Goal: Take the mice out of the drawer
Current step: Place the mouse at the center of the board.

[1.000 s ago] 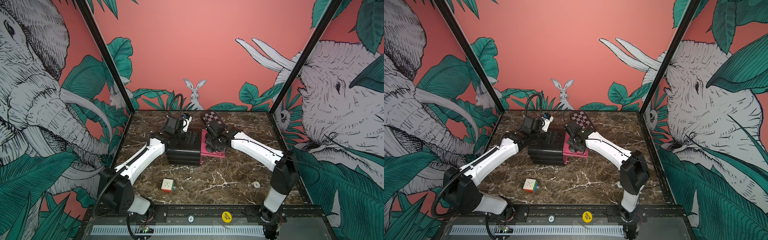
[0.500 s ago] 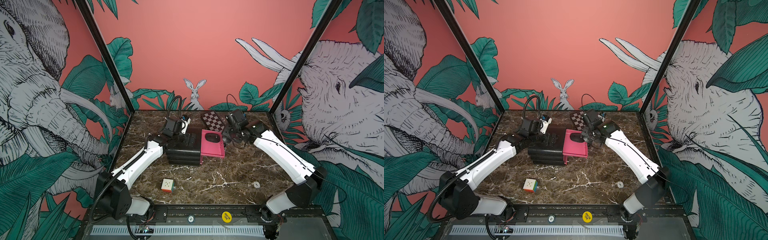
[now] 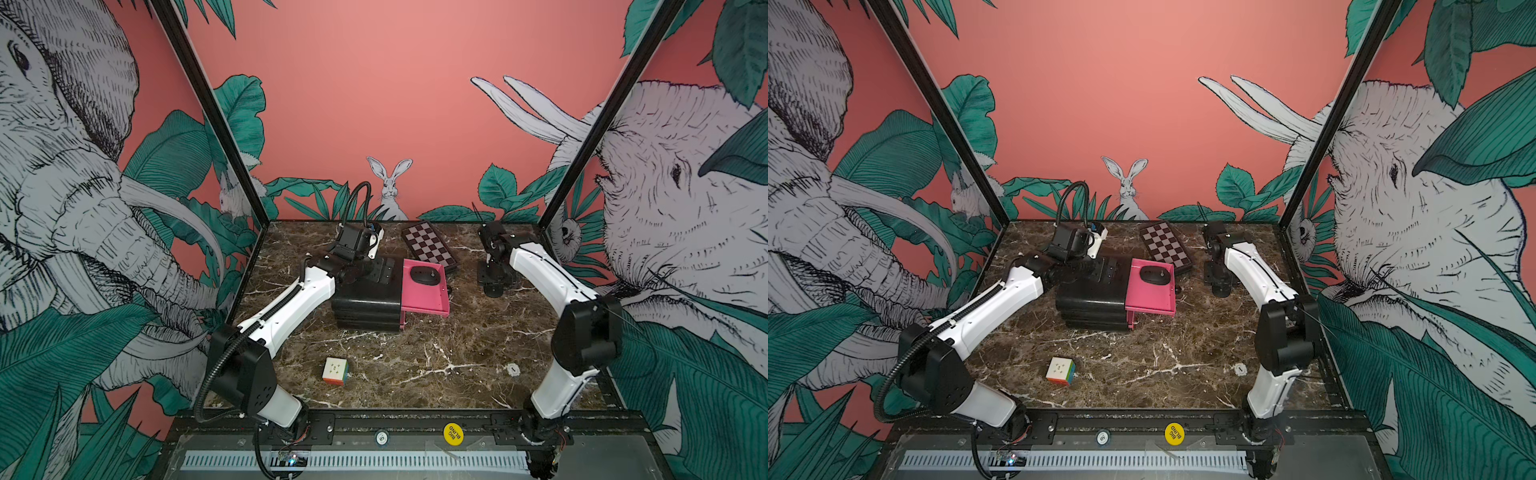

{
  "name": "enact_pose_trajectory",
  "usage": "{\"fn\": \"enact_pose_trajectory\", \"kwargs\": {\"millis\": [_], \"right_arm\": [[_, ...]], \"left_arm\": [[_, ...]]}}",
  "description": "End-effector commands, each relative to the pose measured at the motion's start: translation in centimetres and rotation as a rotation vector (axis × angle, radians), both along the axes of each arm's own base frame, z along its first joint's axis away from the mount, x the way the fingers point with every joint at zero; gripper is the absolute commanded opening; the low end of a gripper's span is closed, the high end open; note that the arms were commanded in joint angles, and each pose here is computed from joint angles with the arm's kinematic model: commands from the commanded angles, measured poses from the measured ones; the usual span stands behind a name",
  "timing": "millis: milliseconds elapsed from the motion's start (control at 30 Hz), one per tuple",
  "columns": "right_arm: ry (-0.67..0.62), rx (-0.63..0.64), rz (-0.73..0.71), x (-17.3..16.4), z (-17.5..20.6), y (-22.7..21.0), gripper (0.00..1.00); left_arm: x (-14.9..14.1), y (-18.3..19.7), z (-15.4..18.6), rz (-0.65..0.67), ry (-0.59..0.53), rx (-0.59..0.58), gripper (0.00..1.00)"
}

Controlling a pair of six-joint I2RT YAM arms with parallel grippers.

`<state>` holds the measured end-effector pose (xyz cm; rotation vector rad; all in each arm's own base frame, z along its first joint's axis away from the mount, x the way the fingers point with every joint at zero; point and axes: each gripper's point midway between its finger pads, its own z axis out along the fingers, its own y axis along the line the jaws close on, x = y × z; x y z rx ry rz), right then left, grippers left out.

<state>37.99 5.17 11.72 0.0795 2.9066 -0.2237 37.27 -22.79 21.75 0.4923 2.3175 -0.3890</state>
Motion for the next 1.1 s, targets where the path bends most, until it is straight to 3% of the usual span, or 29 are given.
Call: {"fn": "enact_pose_trajectory", "kwargs": {"millis": [0,400,900,1067], "right_arm": [[0.008,0.018,0.105,2.3,-1.2,-1.4,0.51],[0.003,0.023,0.102,5.7,-6.3,-7.3,0.51],[0.143,0.034,0.161,3.3,-11.0,-8.4,0.53],[0.155,0.028,0.144,2.7,-11.4,-8.8,0.65]], "left_arm": [[0.3,1.0,-1.5,0.077,0.053,0.024,0.99],[1.4,0.2,-1.6,0.149,0.074,-0.048,0.99],[2.2,-0.3,-1.7,0.188,0.112,-0.069,0.99],[2.4,-0.3,-1.4,0.19,0.104,-0.077,0.99]]}}
